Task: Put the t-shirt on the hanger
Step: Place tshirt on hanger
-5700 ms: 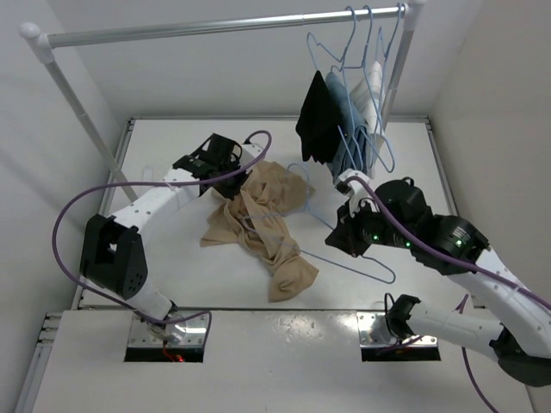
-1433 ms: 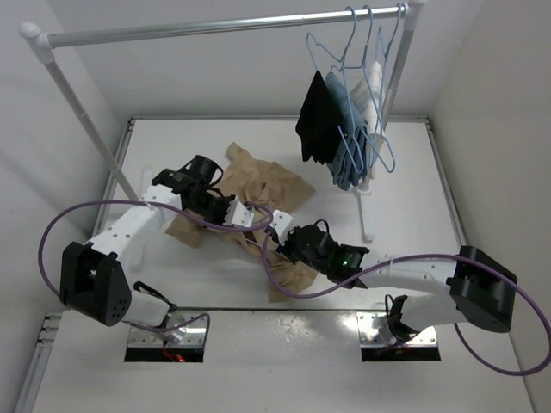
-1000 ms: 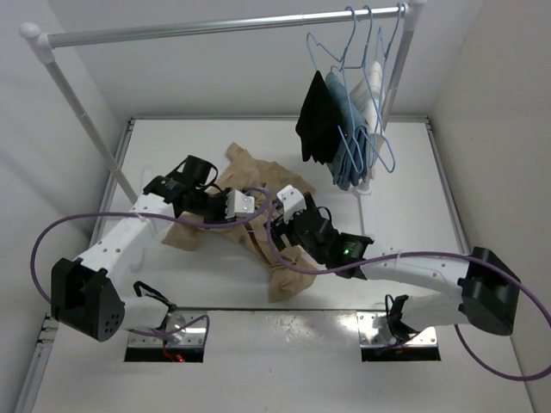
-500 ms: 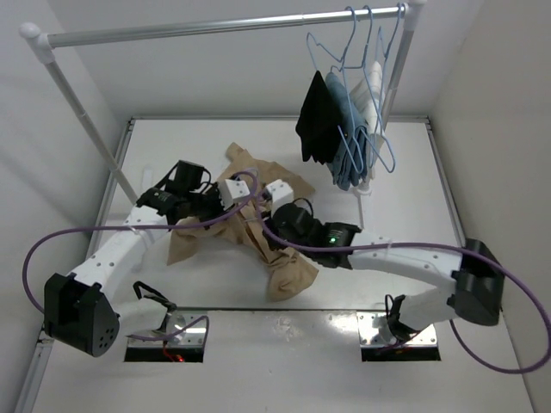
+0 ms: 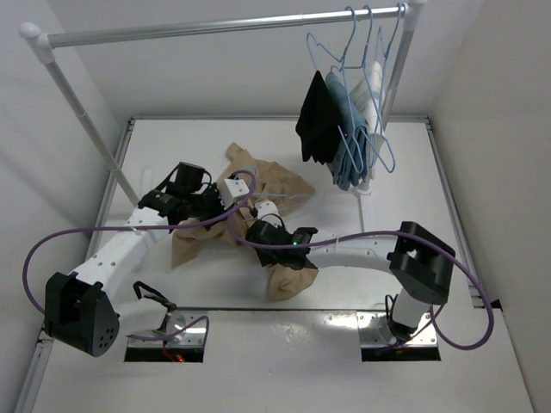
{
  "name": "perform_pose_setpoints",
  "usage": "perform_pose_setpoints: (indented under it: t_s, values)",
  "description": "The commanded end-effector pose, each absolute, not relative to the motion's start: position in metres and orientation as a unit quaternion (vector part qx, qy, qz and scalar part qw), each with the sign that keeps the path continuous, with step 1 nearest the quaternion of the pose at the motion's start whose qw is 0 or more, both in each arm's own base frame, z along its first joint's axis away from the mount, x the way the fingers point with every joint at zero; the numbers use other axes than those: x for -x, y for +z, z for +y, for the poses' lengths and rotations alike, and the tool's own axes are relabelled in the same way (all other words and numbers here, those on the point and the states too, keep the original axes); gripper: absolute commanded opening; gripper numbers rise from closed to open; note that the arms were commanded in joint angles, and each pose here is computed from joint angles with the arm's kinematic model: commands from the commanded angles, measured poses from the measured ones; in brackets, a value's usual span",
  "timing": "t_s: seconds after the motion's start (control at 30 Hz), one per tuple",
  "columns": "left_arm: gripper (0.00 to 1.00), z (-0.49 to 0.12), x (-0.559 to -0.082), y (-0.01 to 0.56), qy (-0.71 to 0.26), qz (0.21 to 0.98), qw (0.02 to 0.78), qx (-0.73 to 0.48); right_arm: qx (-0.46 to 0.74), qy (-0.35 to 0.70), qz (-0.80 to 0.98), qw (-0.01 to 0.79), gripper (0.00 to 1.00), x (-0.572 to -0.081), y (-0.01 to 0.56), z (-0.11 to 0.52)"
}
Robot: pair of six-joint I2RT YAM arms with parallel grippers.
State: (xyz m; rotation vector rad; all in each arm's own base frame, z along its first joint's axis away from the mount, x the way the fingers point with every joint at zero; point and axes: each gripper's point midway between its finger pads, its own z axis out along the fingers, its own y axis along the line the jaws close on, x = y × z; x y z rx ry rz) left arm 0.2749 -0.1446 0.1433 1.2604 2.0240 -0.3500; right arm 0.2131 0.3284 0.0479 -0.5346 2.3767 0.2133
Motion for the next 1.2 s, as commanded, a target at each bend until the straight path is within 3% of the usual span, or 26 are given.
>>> perform_pose_setpoints:
  t_s: [0.0, 0.23, 0.4, 0.5, 0.53, 0.57, 0.6, 0.83, 1.0, 1.17]
  values:
    - [0.0, -0.149, -0.281, 0.157, -0.142, 0.77, 0.387, -0.487, 0.14, 0.071, 0.916, 0.37, 0.44, -0.235, 0.057, 0.331]
    - [0.0, -0.15, -0.28, 0.158, -0.146, 0.769, 0.387, -0.488, 0.124, 0.028, 0.922, 0.366, 0.44, -0.242, 0.035, 0.327]
    - [0.0, -0.148, -0.282, 0.158, -0.146, 0.773, 0.387, -0.48, 0.123, 0.058, 0.926, 0.353, 0.42, -0.236, 0.023, 0.337]
    - [0.0, -0.145, -0.282, 0.16, -0.143, 0.774, 0.392, -0.477, 0.119, 0.049, 0.931, 0.342, 0.27, -0.237, 0.015, 0.334]
    - [0.0, -0.145, -0.282, 0.16, -0.143, 0.774, 0.392, -0.477, 0.114, 0.048, 0.932, 0.339, 0.19, -0.236, 0.015, 0.332]
    - [0.0, -0.145, -0.282, 0.16, -0.143, 0.774, 0.392, -0.477, 0.105, 0.042, 0.934, 0.339, 0.02, -0.236, 0.014, 0.329]
    - [0.0, -0.142, -0.282, 0.159, -0.142, 0.778, 0.389, -0.473, 0.077, 0.033, 0.939, 0.334, 0.0, -0.235, 0.012, 0.316]
    - [0.0, -0.11, -0.27, 0.148, -0.1, 0.737, 0.378, -0.551, -0.083, 0.043, 0.937, 0.337, 0.0, -0.222, 0.018, 0.231]
    - [0.0, -0.122, -0.231, 0.131, -0.163, 0.681, 0.338, -0.629, -0.175, 0.017, 0.913, 0.369, 0.0, -0.223, 0.023, 0.176]
    - [0.0, -0.12, -0.22, 0.123, -0.161, 0.66, 0.323, -0.659, -0.206, 0.005, 0.901, 0.382, 0.0, -0.226, 0.029, 0.154]
